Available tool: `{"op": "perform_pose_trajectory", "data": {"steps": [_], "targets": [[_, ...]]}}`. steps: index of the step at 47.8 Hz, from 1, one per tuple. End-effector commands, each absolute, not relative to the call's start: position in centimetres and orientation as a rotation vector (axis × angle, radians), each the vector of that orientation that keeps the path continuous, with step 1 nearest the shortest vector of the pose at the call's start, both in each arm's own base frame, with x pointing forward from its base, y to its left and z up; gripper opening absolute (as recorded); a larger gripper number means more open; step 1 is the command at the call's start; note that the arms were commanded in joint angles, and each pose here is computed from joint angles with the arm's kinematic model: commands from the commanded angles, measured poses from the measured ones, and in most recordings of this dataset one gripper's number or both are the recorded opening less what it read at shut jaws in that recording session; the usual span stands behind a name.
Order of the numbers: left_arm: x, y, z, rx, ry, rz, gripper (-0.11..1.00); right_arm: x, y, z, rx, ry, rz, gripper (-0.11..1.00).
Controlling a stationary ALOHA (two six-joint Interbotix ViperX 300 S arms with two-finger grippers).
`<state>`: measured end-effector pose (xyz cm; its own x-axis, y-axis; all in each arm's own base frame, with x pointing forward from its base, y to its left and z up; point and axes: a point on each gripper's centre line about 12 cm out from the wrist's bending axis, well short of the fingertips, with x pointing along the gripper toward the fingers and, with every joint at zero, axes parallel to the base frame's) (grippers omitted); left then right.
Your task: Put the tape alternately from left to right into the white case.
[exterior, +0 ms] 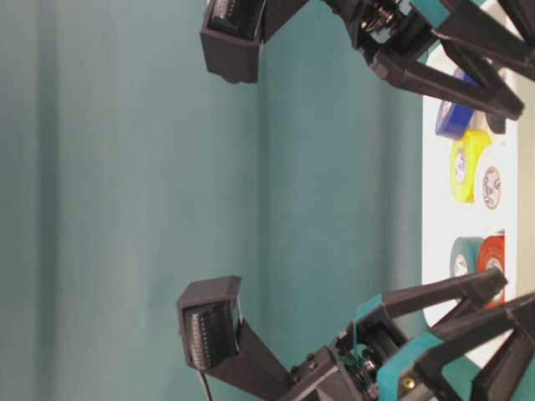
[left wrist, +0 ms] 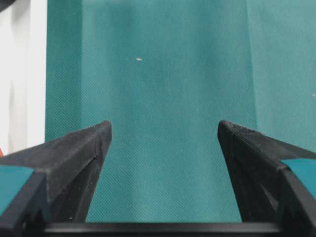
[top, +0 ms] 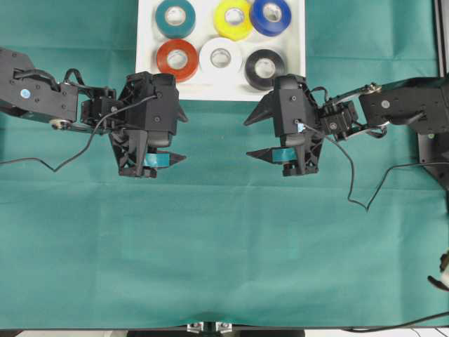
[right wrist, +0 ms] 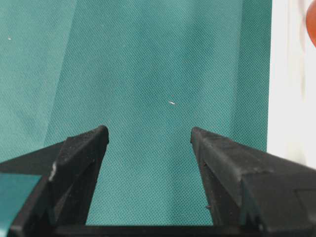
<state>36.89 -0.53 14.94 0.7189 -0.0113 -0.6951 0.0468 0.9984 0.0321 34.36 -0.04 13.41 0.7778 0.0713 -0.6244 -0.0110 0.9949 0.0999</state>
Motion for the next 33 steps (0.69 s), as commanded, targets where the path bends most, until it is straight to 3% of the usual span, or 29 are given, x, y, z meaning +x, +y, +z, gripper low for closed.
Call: {"op": "perform_pose_trajectory", "data": {"steps": [1, 33], "targets": [[36.7, -0.7, 15.8, 0.049, 0.737, -0.035, 0.84, 34.9, 0.0, 14.3, 0.091, 0.65, 0.049, 0.76], [34.6, -0.6, 16.6, 0.045, 0.722, -0.032, 0.84, 32.9, -0.2, 15.4, 0.082, 0.641, 0.03, 0.76]]}}
